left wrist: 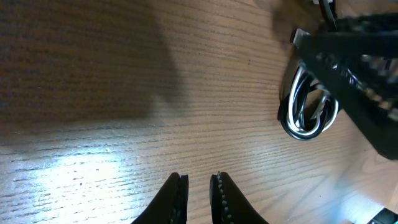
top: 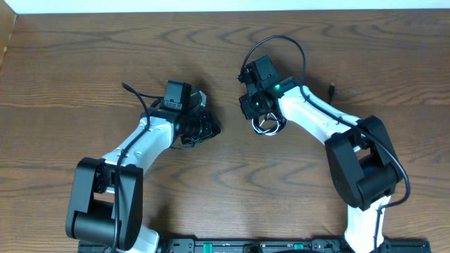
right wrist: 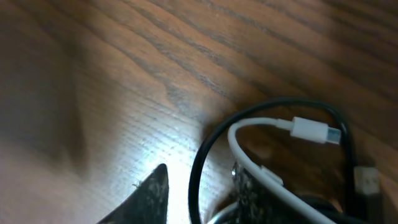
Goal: Untangle cables
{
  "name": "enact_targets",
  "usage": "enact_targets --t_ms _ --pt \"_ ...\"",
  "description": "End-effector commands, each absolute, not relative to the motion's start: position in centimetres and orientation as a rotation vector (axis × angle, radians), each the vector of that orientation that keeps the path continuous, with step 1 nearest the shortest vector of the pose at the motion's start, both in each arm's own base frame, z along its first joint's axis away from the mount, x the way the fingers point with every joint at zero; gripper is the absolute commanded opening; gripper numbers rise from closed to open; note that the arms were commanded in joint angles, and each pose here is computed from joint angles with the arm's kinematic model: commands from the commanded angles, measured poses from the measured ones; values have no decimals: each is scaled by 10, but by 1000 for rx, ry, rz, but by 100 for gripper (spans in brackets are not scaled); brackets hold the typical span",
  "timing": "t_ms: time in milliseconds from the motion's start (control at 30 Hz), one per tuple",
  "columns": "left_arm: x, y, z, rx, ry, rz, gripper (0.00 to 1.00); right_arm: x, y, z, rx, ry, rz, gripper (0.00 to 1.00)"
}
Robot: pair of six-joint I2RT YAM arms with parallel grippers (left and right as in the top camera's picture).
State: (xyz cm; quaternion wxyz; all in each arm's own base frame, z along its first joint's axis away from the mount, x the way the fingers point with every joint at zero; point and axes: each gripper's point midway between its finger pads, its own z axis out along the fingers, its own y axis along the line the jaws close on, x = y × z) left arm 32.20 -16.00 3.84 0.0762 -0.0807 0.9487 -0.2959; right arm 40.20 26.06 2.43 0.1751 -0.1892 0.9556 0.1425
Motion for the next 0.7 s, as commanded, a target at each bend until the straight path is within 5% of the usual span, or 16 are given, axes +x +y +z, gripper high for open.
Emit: enact_targets --t_ms 0,33,67,667 --pt "320 -159 37 -261 2854 -895 17 405 260 15 -502 2719 378 13" --pt "319 -160 37 -262 2856 -906 17 407 261 16 -501 2713 385 2" --pt "319 -163 39 -253 2852 -936 17 408 261 17 -498 2707 395 1" --pt "324 -211 104 113 2547 -1501 41 387 277 140 -612 2369 1507 1"
